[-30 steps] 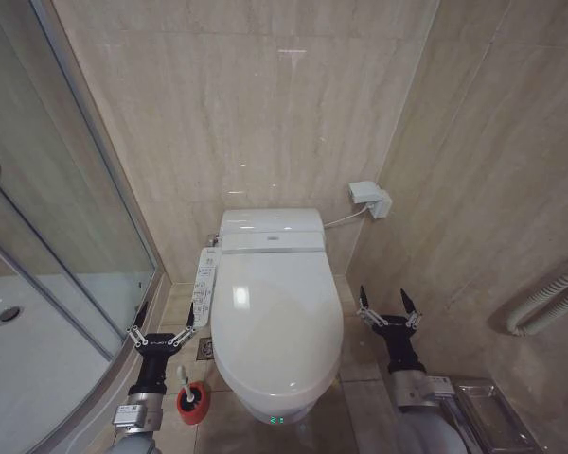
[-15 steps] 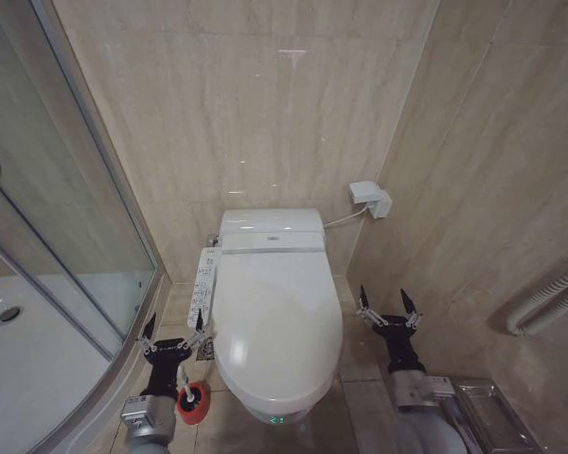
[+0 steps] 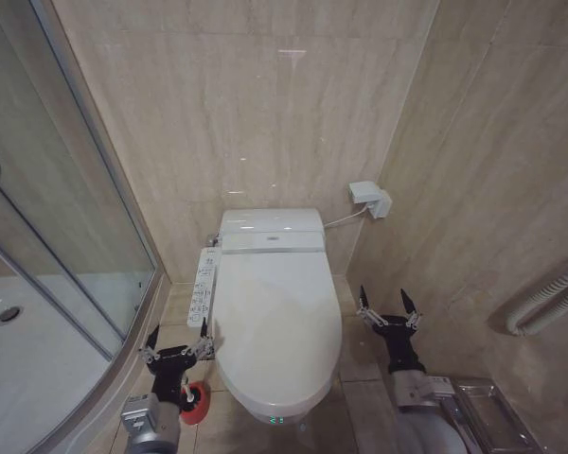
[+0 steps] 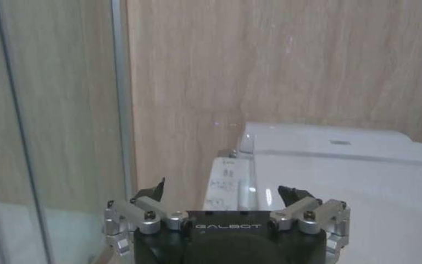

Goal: Open the toilet lid, clean the toilet bowl with a toilet brush, close the toilet lid, and flush.

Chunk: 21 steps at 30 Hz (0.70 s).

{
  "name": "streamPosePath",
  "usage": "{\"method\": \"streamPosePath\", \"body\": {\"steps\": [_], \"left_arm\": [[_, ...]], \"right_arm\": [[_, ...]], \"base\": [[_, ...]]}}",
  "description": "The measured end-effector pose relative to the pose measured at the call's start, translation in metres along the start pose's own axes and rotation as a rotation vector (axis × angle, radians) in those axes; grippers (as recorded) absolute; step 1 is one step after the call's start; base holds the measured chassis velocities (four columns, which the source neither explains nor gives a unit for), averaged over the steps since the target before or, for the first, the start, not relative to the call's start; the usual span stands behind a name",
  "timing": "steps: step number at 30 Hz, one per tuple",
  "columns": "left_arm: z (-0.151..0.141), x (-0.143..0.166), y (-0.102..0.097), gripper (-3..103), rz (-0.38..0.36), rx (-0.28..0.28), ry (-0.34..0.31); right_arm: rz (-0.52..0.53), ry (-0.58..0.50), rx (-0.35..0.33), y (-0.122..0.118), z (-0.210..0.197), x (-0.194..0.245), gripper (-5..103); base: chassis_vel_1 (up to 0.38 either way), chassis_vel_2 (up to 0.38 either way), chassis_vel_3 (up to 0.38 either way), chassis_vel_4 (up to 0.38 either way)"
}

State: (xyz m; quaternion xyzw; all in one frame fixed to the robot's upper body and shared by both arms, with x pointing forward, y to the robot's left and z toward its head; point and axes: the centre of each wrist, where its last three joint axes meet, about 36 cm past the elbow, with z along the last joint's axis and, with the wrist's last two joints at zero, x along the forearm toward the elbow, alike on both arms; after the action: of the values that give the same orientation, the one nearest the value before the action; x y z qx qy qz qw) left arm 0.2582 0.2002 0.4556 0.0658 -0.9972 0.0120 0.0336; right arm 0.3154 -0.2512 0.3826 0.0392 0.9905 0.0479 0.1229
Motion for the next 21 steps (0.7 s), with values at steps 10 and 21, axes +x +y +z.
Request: {"method": "streamPosePath", "body": {"steps": [10, 21], "left_arm": [[-0.029, 0.019, 0.025, 100, -0.067, -0.159, -0.235], [0.042, -0.014, 0.067, 100, -0.095, -0.167, -0.286]], "right_arm": [[0.000, 0.000, 0.000, 0.000, 0.000, 0.000, 100], [0.000, 0.000, 0.000, 0.000, 0.000, 0.000, 100]], "base": [[0.000, 0.000, 0.000, 0.000], [0.000, 0.000, 0.000, 0.000]]}}
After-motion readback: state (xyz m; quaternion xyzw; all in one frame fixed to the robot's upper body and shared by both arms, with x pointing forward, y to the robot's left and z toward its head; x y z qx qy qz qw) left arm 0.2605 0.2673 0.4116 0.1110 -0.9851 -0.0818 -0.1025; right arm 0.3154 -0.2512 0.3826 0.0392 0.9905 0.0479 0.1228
